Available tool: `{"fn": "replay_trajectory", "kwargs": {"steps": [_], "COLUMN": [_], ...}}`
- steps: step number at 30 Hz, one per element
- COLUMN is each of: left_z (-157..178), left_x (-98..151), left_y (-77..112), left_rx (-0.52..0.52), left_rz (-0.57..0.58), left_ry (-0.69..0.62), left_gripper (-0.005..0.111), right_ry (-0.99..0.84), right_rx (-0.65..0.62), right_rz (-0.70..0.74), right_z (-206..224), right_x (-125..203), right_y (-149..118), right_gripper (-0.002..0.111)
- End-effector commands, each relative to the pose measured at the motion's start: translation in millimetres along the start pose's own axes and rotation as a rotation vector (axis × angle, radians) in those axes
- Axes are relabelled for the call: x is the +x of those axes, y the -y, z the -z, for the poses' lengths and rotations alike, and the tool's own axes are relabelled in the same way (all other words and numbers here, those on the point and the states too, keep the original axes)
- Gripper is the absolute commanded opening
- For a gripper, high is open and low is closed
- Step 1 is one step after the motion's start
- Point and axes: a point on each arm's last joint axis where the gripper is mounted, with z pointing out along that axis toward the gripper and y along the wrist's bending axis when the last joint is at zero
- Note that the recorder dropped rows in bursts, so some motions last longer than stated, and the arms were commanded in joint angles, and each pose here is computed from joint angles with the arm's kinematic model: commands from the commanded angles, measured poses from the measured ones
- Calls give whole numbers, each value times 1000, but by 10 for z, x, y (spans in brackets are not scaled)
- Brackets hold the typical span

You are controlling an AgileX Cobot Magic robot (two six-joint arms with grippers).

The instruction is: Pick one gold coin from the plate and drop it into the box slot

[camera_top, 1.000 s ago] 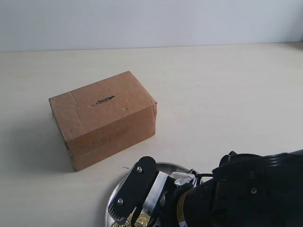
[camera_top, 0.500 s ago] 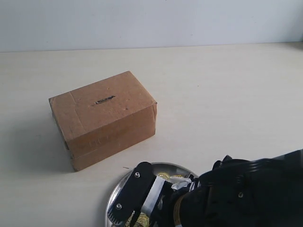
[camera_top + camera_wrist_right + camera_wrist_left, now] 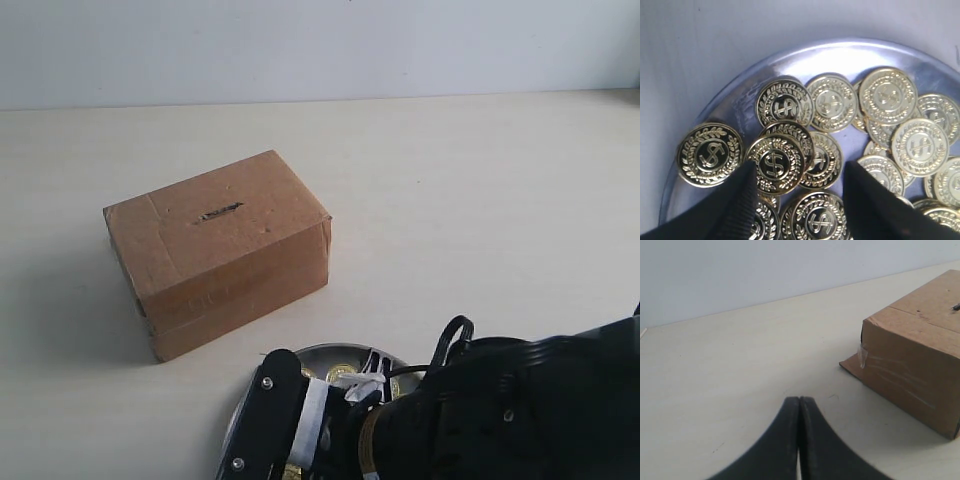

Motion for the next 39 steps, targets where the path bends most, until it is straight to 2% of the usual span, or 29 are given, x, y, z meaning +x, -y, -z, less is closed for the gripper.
{"fn": "replay_trajectory", "kwargs": {"steps": [1,8,25,39], "left_z": [1,1,1,1], "left_x": [-2,-2,-2,-2], "left_y": [-4,-4,-4,-4], "left_rx": [-7,-7,-7,-7], "left_rz": [3,3,3,3], "left_ry": [11,11,11,11], "left_gripper": [0,0,0,0], "right_ry": [9,28,12,-31], "right_rx": [-1,-15,-18,-15], "right_rz": [8,-1,-8,-34], "right_z": [-36,-35,-151,-151], "right_x": [-27,-50,-67,-27], "right_y": [-2,-86,-89,-79], "right_gripper": [51,51,51,46]}}
